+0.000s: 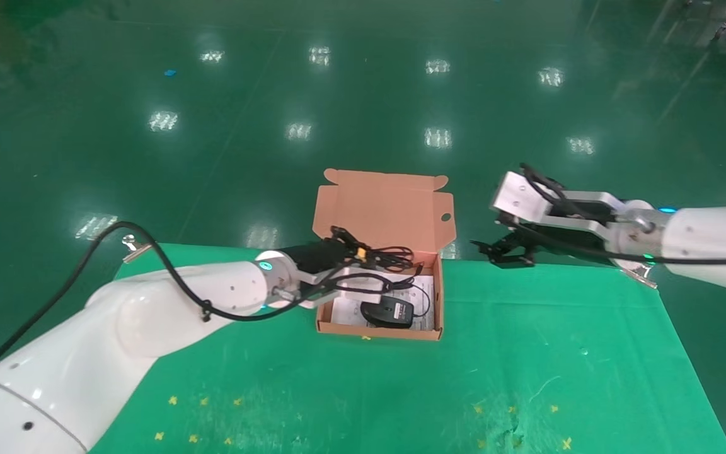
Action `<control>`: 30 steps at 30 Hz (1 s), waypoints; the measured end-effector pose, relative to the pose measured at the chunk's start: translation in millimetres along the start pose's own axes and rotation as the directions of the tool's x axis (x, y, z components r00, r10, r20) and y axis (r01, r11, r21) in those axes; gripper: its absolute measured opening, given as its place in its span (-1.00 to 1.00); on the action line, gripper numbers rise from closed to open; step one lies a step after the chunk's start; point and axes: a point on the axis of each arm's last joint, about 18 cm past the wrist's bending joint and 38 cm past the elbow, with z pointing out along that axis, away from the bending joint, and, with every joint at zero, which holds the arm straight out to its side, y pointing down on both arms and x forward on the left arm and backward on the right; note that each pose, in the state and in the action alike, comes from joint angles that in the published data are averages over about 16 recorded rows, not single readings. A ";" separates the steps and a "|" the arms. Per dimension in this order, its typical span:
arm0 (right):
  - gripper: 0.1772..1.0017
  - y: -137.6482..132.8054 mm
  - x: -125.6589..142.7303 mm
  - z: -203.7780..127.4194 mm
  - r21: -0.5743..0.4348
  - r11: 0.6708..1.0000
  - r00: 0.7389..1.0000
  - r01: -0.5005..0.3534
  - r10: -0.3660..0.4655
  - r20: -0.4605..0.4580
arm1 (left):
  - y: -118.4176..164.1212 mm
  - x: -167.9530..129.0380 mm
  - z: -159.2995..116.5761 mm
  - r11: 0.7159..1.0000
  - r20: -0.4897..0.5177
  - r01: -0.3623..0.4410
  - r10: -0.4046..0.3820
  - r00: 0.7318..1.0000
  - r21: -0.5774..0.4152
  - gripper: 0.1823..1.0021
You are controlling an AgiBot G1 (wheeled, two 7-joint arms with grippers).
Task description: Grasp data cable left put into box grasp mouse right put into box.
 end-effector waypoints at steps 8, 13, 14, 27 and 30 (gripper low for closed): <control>0.83 10.0 -3.2 -20.1 -0.030 0.999 1.000 -0.014 0.014 -0.024 | -14.9 0.9 10.8 0.999 0.009 -0.017 0.016 1.000 0.031 -0.80; 0.94 13.7 -4.8 -26.3 -0.044 0.999 0.999 -0.015 0.014 -0.031 | -19.0 1.2 13.4 0.999 0.009 -0.015 0.015 1.000 0.040 -0.80; 0.95 14.2 -5.1 -27.1 -0.046 0.999 0.999 -0.015 0.013 -0.032 | -19.4 1.2 13.8 0.999 0.008 -0.014 0.014 1.000 0.041 -0.80; 1.00 15.8 -6.3 -28.1 -0.052 0.999 0.999 -0.014 0.012 -0.030 | -19.8 0.9 14.0 0.999 0.007 -0.013 0.012 1.000 0.042 -0.69; 1.00 15.6 -6.2 -27.7 -0.051 0.999 0.999 -0.015 0.014 -0.030 | -19.0 -0.2 12.7 0.999 0.011 -0.015 0.014 1.000 0.043 -0.59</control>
